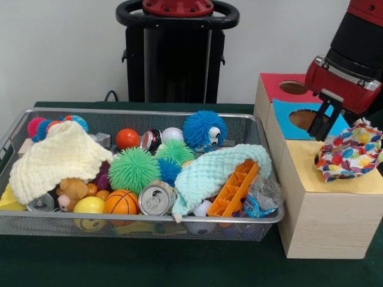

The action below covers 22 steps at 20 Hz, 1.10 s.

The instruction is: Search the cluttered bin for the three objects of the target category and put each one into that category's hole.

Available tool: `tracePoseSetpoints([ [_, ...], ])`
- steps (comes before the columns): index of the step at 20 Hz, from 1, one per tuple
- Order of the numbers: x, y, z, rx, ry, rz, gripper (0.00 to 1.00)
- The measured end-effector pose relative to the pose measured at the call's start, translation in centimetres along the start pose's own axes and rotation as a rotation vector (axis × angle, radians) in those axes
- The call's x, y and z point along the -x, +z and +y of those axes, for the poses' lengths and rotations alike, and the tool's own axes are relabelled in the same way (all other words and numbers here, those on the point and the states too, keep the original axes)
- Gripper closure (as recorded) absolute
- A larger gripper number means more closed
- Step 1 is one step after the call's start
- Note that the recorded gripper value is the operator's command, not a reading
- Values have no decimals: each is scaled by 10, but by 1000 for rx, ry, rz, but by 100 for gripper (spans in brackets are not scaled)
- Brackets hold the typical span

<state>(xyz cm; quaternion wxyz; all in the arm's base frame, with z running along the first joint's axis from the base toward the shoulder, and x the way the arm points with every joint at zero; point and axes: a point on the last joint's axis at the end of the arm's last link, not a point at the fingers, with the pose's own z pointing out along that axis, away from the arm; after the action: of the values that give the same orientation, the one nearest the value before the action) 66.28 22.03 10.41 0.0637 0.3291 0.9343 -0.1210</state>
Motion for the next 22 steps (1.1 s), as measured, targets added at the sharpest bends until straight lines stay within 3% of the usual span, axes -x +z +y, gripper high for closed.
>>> tracePoseSetpoints([
  [22, 0, -16, 15, 1, -19, 36, 100],
])
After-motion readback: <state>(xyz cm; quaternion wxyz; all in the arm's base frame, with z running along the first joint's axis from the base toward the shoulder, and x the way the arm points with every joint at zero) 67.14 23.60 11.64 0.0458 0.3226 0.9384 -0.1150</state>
